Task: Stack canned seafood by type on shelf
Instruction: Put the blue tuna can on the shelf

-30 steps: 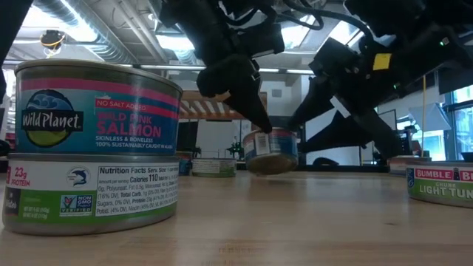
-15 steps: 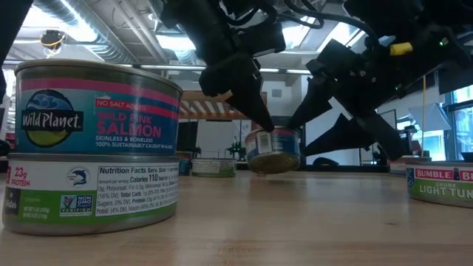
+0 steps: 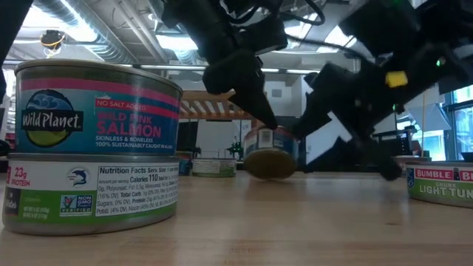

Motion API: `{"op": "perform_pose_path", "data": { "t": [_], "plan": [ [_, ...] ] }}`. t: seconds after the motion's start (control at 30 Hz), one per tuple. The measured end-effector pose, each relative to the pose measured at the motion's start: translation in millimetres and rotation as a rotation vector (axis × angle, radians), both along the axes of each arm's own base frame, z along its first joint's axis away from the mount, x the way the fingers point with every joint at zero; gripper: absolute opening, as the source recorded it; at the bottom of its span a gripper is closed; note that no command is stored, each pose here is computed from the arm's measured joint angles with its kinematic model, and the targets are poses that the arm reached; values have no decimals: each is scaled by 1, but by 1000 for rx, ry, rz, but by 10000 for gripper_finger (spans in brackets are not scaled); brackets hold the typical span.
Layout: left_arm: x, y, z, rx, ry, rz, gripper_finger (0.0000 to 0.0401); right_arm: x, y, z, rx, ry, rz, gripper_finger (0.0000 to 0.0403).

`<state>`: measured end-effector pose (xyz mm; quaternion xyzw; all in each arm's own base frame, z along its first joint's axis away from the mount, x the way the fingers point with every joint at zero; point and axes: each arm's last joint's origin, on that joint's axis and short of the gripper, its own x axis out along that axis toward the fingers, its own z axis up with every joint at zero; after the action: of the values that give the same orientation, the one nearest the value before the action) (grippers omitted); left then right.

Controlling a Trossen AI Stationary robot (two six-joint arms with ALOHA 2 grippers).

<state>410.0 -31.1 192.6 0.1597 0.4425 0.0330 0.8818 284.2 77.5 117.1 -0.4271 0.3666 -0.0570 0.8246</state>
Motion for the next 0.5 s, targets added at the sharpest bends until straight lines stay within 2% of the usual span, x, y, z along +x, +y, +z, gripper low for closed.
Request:
{"op": "perform_pose_path", "data": {
  "t": [0.27,0.5],
  "plan": [
    [0,1,0,-25,1,0,0,7,1,-1,-10,-86,-37,271],
    [0,1,0,-40,-2,9,0,9,3,1,80,-137,-39,271]
  ]
}}
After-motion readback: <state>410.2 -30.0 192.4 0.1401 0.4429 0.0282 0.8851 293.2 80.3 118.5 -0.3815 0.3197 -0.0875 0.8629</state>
